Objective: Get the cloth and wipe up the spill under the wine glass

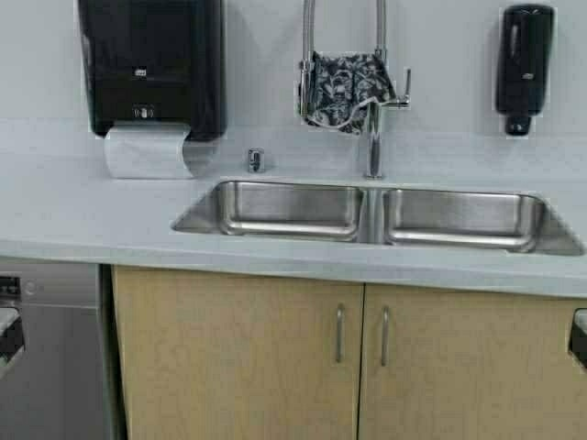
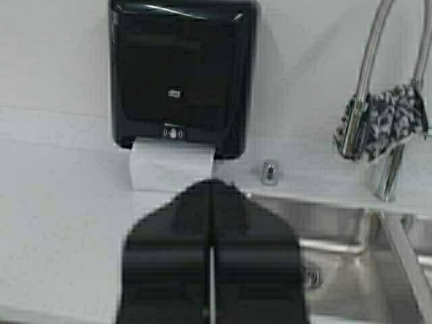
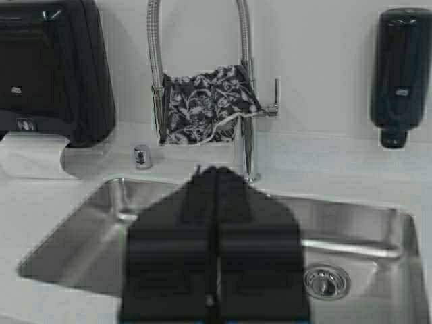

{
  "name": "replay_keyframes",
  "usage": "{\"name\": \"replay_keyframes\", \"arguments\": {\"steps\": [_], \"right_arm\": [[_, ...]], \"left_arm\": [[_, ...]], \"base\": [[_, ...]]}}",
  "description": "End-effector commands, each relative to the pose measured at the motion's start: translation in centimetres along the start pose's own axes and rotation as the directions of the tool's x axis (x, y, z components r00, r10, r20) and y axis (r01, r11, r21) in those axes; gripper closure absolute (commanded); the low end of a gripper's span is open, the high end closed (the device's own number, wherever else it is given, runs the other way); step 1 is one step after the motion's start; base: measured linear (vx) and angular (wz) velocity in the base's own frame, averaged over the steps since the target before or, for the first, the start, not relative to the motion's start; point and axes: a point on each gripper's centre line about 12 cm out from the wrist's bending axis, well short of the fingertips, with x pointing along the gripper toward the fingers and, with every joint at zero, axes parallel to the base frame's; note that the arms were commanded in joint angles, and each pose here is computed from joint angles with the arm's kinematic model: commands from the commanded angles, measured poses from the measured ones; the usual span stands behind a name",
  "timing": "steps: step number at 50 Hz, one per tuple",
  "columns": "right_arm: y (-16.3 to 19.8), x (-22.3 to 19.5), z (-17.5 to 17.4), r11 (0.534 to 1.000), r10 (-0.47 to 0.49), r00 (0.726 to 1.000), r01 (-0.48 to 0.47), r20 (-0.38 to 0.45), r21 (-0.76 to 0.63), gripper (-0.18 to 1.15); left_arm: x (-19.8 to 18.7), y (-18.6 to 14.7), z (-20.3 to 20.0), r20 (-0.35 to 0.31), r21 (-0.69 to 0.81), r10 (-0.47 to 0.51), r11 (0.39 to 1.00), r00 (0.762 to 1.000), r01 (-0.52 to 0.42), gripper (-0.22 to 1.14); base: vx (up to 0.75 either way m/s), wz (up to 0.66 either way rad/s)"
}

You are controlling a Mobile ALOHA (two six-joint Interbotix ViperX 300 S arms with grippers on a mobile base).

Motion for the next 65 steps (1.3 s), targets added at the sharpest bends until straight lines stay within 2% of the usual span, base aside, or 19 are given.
{"name": "replay_keyframes", "arguments": {"steps": [1,6,12,18,29,50,56,65], "right_arm": [[0.2,0.4,1.1,1.0,0.006,1.0,-0.006,-0.007,-0.02,0.92],[0.7,0.8,1.9,0.999,0.021,0.999,-0.022,-0.041,-0.028,0.92],[2.1,2.0,2.9,0.997,0.077,0.995,-0.079,-0.071,-0.024,0.92],[3.5,4.1,2.5,0.991,0.126,0.982,-0.13,-0.137,-0.019,0.92],[7.0,8.8,-1.6,0.973,0.217,0.928,-0.229,-0.303,-0.006,0.92],[8.8,13.7,-9.1,0.96,0.27,0.899,-0.279,-0.344,0.025,0.9],[9.0,14.5,-10.8,0.958,0.278,0.894,-0.285,-0.351,0.032,0.83],[9.1,14.9,-13.3,0.957,0.28,0.879,-0.286,-0.386,0.042,0.59]], "left_arm": [[-0.2,0.0,0.3,0.002,-0.023,0.0,1.0,1.0,0.0,0.89],[-0.3,0.0,0.3,-0.021,-0.026,0.001,1.0,1.0,-0.002,0.89],[-0.5,0.0,0.5,-0.015,-0.023,0.002,1.0,1.0,-0.003,0.89],[-0.7,-0.1,0.8,-0.003,-0.03,0.001,1.0,1.0,-0.001,0.89],[-1.2,-0.1,1.5,0.032,-0.032,-0.003,0.999,0.999,0.004,0.89],[-1.3,-0.2,1.6,0.037,-0.03,-0.004,1.0,0.999,0.005,0.89],[-1.3,-0.1,1.6,0.037,-0.029,-0.002,1.0,0.999,0.003,0.89],[-1.4,-0.1,1.3,0.032,-0.029,-0.003,1.0,0.999,0.004,0.89]], "base": [[0.29,0.04],[0.28,0.02],[0.27,-0.01],[0.26,-0.03],[0.24,0.02],[0.24,0.07],[0.22,0.08],[0.21,0.06]]}}
